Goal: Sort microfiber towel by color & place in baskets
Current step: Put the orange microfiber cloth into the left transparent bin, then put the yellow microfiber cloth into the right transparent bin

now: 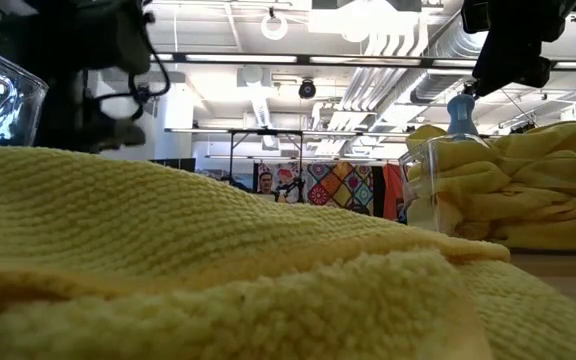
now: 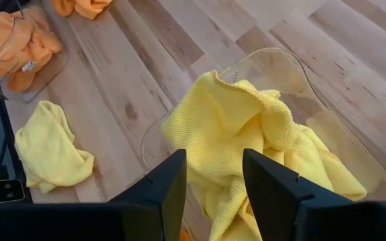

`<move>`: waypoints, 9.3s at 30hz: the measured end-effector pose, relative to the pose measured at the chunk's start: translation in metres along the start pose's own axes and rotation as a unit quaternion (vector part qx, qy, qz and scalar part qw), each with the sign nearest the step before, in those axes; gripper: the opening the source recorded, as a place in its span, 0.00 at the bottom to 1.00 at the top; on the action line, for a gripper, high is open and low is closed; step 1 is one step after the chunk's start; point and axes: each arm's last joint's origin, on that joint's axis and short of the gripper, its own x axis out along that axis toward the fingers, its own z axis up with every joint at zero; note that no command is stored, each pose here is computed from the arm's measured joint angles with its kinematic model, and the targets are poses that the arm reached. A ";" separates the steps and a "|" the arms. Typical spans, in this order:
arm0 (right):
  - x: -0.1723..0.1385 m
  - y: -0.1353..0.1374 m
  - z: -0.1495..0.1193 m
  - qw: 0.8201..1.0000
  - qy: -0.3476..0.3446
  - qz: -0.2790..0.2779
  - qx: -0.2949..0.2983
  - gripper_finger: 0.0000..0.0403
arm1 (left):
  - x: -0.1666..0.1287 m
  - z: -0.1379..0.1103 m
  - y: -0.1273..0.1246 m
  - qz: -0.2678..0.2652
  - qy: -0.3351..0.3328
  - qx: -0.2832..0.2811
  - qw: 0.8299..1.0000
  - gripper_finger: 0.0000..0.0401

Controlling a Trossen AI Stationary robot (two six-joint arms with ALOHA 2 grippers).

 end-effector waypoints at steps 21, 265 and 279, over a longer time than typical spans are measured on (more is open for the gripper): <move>0.000 -0.001 0.001 1.000 -0.010 -0.011 -0.010 0.35 | -0.200 -0.056 -0.060 -0.193 -0.155 0.106 0.963 0.00; -0.002 -0.008 0.016 0.972 -0.181 -0.123 0.091 0.35 | -0.031 0.279 0.046 0.136 0.038 0.048 0.989 0.42; -0.002 -0.008 0.016 0.973 -0.179 -0.125 0.076 0.35 | -0.026 0.279 0.036 0.063 0.066 0.106 0.990 0.02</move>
